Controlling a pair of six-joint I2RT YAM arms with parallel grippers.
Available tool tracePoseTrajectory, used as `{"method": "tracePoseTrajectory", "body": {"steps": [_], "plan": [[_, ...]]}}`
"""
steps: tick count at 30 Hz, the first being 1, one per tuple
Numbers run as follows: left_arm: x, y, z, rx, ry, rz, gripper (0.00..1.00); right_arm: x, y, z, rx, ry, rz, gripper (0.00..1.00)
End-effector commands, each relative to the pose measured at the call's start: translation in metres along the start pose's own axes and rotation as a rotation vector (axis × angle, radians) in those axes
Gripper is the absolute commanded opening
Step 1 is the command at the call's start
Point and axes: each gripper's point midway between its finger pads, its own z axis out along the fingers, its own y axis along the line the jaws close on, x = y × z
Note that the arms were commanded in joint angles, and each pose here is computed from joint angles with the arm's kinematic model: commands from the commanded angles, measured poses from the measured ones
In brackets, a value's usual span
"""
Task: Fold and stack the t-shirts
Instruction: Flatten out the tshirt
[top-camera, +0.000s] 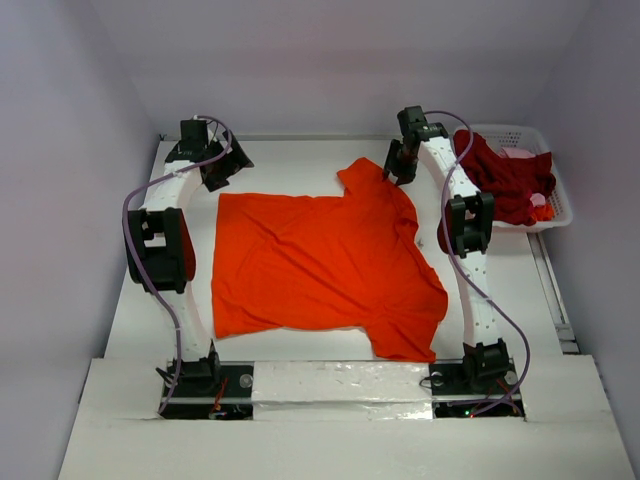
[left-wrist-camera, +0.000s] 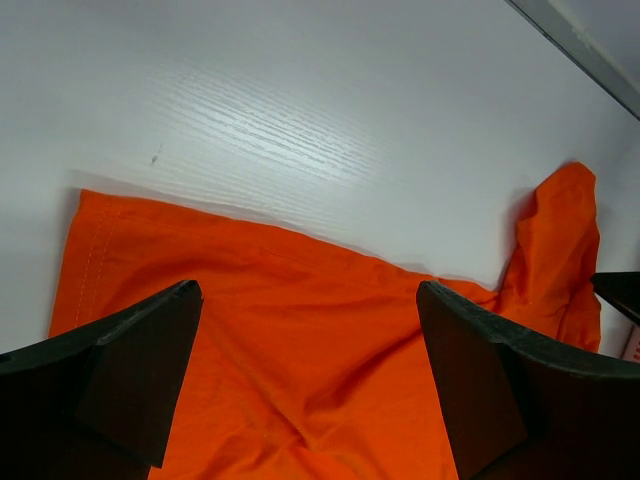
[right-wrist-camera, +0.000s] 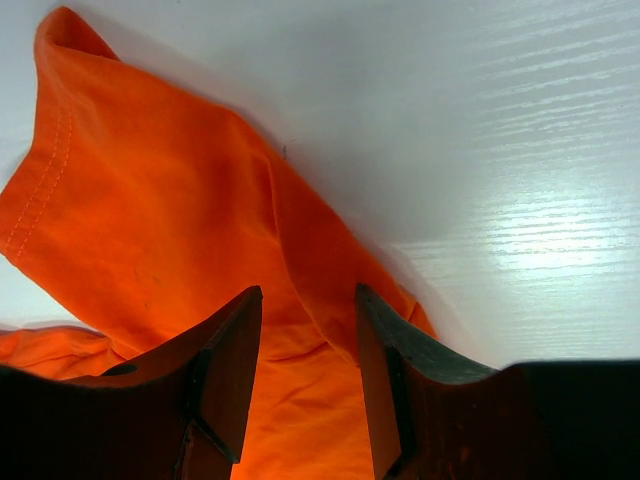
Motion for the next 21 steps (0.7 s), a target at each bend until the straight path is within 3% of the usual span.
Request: {"method": "tracePoseTrajectory", "body": {"steps": [1, 21], "plan": [[-0.0185, -0.0228, -0.0281, 0.056, -0.06, 0.026, 0.87, 0.0052, 0.0003, 0.0056, 0.019, 0.01, -0.016, 0.48], [-0.0213, -0.0275, -0.0338, 0.07, -0.069, 0.027, 0.87, 0.0024, -0.009, 0.0028, 0.075, -0.01, 0.001, 0.44]]}}
